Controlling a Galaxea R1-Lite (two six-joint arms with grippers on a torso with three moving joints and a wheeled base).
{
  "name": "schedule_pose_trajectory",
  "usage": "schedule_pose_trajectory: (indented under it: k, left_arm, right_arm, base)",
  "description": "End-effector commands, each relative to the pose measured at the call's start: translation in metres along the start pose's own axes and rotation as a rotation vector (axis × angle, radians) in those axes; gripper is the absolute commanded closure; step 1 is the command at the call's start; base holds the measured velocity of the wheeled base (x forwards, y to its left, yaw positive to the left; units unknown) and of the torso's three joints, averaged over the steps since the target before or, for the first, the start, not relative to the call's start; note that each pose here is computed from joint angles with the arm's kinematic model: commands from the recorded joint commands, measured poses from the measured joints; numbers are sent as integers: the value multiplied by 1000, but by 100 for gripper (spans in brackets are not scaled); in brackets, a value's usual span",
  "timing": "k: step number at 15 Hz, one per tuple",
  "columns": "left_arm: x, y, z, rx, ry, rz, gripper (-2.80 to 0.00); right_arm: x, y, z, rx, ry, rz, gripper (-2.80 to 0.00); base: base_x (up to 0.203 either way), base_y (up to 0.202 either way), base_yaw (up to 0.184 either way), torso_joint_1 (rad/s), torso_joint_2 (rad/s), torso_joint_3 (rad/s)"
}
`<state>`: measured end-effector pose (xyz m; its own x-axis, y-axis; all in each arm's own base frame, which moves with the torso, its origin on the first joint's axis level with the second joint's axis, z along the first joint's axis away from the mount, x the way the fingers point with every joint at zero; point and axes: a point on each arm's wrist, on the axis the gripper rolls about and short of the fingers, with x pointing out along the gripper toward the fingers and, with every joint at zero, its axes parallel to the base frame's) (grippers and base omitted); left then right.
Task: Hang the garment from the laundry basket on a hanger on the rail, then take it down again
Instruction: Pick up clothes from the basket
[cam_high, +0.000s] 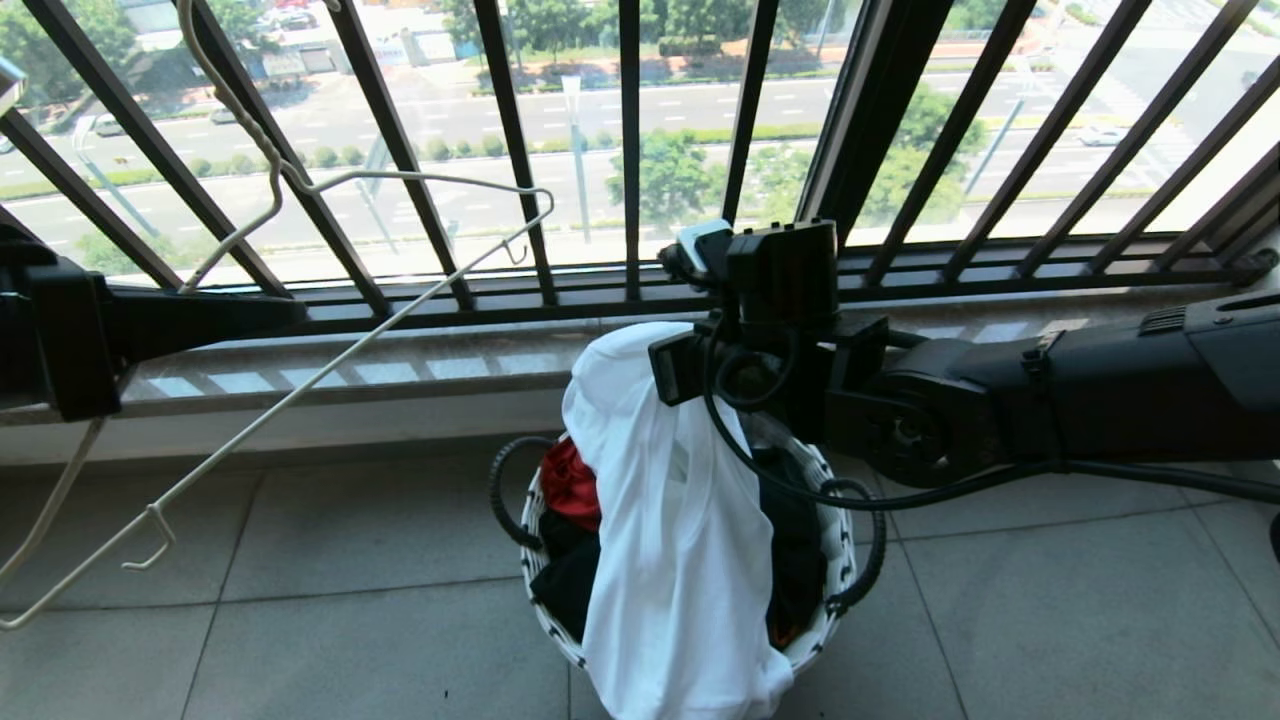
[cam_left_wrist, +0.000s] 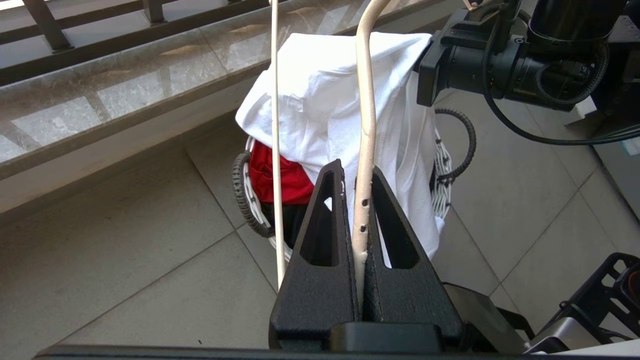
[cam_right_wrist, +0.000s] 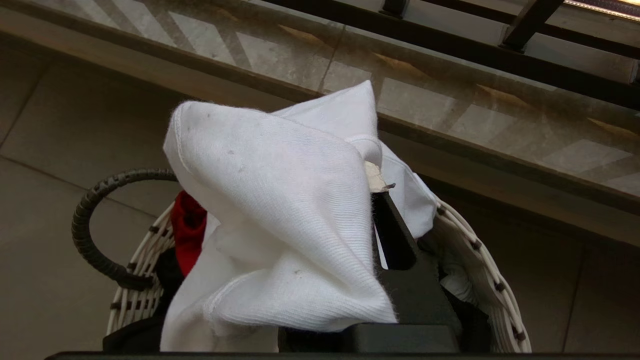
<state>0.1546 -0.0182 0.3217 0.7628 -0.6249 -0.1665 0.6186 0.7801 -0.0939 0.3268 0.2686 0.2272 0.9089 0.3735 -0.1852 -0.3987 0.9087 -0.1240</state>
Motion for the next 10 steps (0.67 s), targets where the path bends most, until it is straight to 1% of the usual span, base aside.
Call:
schedule_pose_trajectory:
  k: [1,6,10]
  left_arm:
    - [-1,-1,0,1,-1,-4,0]
    - [-8,-8,-1,10,-14,-14,0]
    - [-10,-11,-1,19,-19,-21,0]
  right_arm:
    - [-17,-4,14,11,-39,2,0]
    - [-21,-6,19,13,-49,-2,0]
    - [-22,-4,18,6,-47,3,0]
  base:
    - [0,0,0,0,0,0]
    - [0,0,0,1,1,7]
    - [0,0,0,2,3,162]
